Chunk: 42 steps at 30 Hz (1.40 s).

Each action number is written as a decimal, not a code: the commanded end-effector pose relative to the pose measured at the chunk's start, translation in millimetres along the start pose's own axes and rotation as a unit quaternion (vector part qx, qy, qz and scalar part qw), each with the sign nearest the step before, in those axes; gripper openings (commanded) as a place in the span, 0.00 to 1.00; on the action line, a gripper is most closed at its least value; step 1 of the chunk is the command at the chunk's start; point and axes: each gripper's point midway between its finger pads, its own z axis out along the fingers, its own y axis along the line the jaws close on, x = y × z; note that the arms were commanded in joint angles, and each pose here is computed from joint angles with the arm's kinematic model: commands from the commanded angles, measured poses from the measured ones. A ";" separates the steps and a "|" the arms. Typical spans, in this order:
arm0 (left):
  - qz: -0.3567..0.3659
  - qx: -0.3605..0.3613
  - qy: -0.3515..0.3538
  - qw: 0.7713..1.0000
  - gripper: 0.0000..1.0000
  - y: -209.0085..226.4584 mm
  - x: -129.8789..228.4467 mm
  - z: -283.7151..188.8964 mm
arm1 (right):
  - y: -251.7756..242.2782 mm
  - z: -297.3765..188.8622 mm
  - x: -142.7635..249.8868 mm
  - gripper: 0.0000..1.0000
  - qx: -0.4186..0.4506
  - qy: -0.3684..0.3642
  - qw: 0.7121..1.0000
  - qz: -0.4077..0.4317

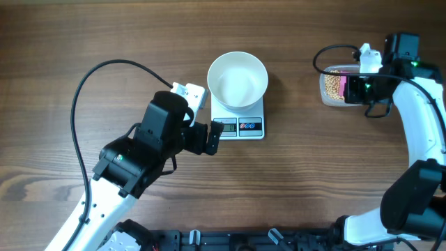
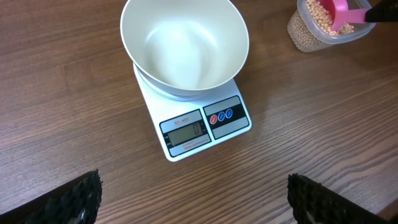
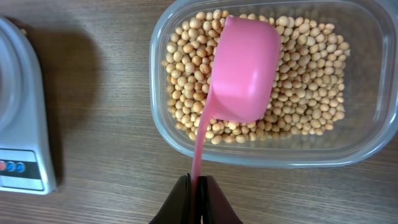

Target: Scoop item into bowl and weigh 150g on scale

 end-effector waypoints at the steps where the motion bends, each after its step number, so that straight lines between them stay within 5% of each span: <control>1: -0.006 0.005 -0.001 1.000 1.00 -1.2 -2.0 -0.1 | 2.7 5.7 3.0 0.04 -0.059 0.004 0.997 0.041; 42: -0.006 0.005 -0.001 1.000 1.00 -1.2 -2.0 -0.1 | -15.5 3.8 19.7 0.04 -0.176 -0.010 0.961 0.211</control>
